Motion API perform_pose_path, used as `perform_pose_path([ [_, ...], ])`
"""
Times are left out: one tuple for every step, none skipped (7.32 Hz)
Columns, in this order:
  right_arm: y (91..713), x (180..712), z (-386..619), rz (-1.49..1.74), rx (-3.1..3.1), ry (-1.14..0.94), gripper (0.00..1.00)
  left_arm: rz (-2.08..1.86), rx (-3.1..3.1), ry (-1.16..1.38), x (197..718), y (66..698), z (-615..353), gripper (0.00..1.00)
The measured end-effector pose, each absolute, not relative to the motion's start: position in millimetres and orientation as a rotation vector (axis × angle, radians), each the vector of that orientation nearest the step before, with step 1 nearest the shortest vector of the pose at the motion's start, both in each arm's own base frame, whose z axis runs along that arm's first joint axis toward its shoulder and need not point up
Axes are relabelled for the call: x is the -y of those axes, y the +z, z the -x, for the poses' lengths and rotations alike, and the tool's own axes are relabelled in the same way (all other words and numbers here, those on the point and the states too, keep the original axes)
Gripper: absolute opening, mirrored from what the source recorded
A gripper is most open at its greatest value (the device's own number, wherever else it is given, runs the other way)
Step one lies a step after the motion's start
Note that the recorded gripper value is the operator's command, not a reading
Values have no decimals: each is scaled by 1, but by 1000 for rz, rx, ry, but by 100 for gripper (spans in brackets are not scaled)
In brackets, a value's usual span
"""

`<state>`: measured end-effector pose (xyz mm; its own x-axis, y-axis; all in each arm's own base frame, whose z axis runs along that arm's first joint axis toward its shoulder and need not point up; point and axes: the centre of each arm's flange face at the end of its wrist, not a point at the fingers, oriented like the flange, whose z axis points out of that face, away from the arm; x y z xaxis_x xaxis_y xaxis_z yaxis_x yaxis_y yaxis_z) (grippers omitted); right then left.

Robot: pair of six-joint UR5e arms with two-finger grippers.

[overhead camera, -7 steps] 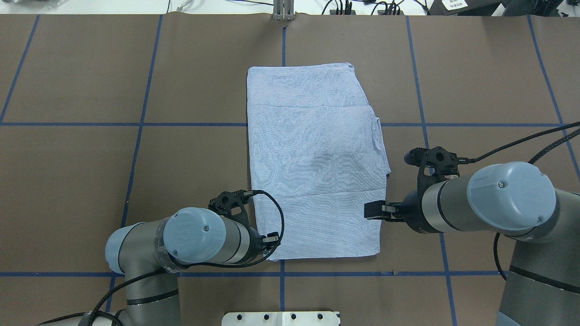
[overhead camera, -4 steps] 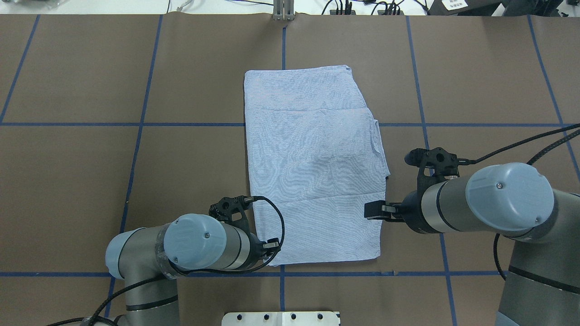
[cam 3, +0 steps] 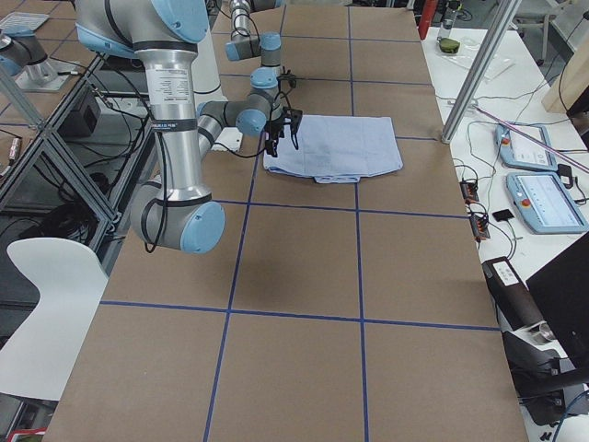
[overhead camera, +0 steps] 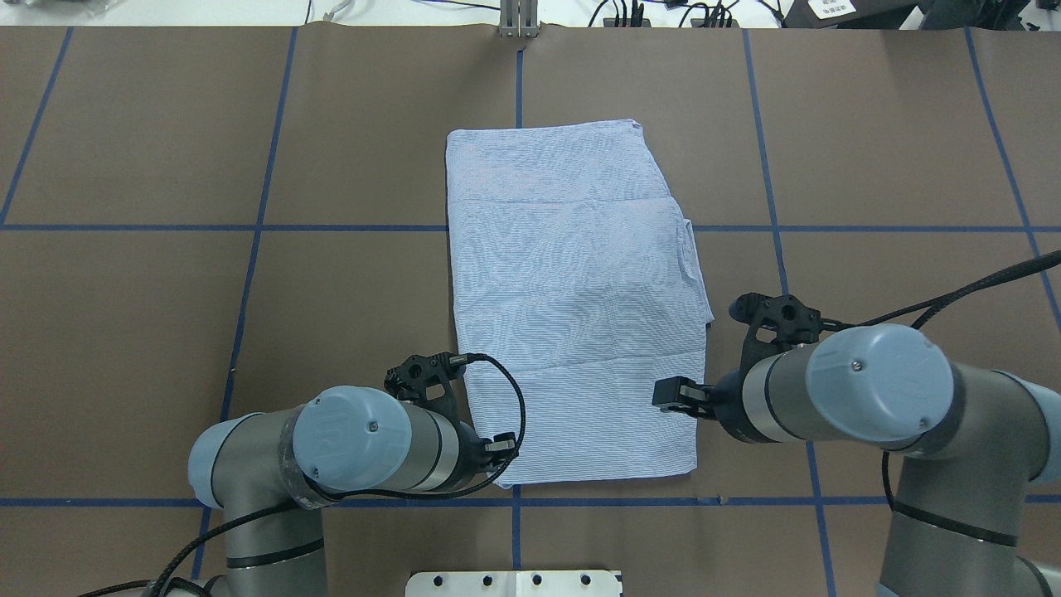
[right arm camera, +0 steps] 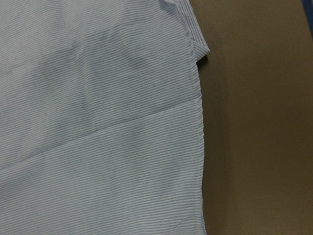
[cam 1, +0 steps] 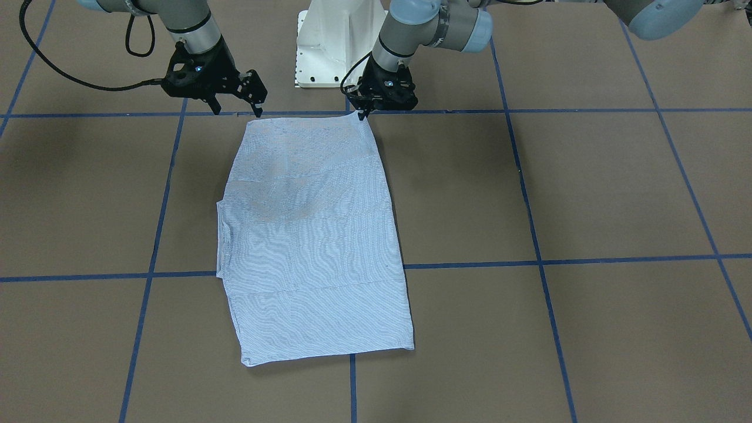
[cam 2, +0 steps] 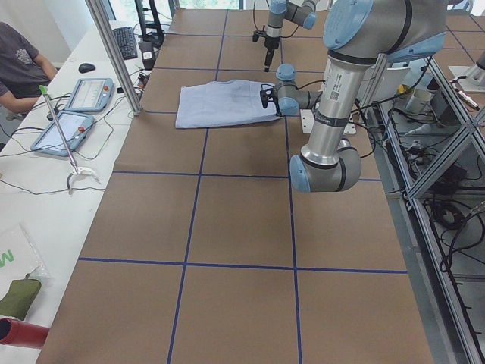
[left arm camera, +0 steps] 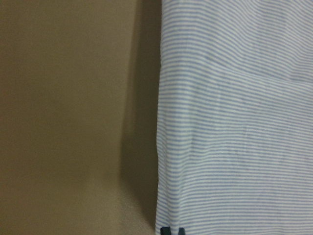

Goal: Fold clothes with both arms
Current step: 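Move the right gripper to the shirt's near corner opposite the left gripper, then grasp the shirt's near edge with both grippers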

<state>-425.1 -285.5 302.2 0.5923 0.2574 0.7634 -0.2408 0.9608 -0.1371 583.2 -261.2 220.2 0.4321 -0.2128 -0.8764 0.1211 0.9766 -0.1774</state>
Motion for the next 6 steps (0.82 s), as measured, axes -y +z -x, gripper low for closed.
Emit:
perform_pose_path([
  [306,277,446,43,876,333,100,90,-1108,-210,263,219,-581,0],
  [310,266,461,57,863,360,100,90,-1109,-212,263,219,-581,0],
  [311,259,471,66,855,377,100,89,-1109,-213,265,219,-580,0],
  [312,258,480,71,845,386,100,87,-1110,-216,266,218,-579,0],
  [316,258,489,74,832,389,100,85,-1111,-218,268,218,-578,0],
  [318,259,494,75,824,391,100,84,-1112,-219,269,217,-578,0],
])
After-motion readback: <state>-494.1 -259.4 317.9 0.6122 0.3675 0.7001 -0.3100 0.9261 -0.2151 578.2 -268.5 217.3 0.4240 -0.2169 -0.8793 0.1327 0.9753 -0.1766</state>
